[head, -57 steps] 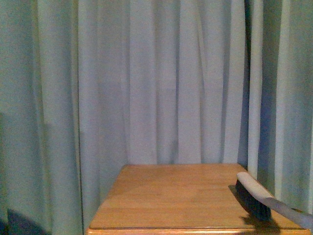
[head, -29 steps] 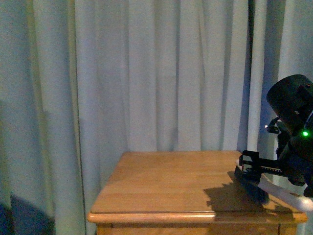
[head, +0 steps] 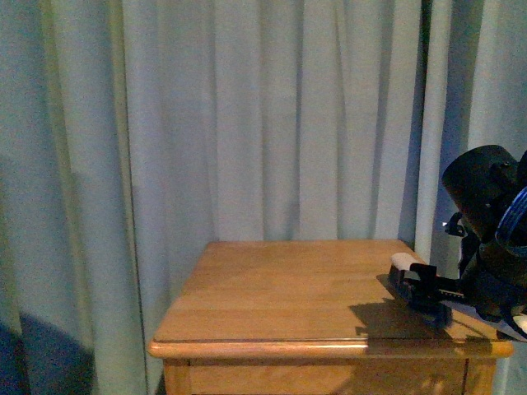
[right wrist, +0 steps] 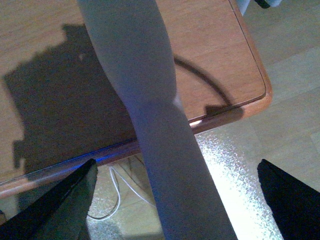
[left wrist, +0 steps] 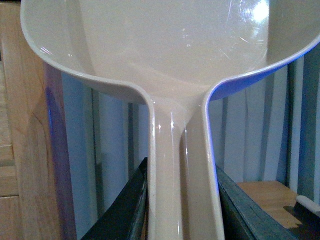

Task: Clean up trash

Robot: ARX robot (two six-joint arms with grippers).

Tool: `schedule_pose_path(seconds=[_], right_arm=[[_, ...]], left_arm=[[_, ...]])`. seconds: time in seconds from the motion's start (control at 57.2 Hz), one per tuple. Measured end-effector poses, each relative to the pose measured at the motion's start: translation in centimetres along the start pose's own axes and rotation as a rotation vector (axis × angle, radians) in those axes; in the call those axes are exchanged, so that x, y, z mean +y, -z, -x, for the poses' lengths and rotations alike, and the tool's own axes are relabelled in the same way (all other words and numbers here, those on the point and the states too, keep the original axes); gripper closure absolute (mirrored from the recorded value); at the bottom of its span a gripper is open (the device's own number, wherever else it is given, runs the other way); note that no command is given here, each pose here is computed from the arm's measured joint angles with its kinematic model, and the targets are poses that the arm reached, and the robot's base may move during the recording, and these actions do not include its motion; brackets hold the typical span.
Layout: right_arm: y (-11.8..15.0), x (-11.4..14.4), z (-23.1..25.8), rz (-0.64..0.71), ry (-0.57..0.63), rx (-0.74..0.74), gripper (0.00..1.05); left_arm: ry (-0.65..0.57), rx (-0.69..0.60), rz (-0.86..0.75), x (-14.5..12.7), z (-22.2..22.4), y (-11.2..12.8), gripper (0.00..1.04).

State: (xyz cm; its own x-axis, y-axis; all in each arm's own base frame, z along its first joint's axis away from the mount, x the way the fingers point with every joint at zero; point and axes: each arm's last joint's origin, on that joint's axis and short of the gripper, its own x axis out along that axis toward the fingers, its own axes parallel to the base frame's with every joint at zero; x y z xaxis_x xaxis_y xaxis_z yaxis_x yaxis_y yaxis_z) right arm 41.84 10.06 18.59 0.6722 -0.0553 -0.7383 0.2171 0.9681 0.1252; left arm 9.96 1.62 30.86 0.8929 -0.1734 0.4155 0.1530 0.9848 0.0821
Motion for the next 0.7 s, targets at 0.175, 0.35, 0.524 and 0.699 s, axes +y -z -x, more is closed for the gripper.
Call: schedule_pose_path(seconds=[0.175, 0.35, 0.524, 0.699], right_arm=[[-0.1, 0.0, 0.0, -0.001, -0.010, -0.009, 0.50], [-0.3, 0.1, 0.0, 0.005, -0.040, -0.022, 0.76], [-0.2, 0.1, 0.0, 0.015, -0.057, -0.036, 0.84], [0.0, -0.5, 2.1, 0.043, -0.084, -0.134, 0.84]], left_arm=[[0.000, 0.000, 0.000, 0.0, 0.0, 0.0, 0.77], [0.000, 0.000, 0.000, 0.0, 0.0, 0.0, 0.77], [0.000, 0.000, 0.000, 0.0, 0.0, 0.0, 0.77], [0.000, 0.000, 0.000, 0.0, 0.0, 0.0, 0.77]])
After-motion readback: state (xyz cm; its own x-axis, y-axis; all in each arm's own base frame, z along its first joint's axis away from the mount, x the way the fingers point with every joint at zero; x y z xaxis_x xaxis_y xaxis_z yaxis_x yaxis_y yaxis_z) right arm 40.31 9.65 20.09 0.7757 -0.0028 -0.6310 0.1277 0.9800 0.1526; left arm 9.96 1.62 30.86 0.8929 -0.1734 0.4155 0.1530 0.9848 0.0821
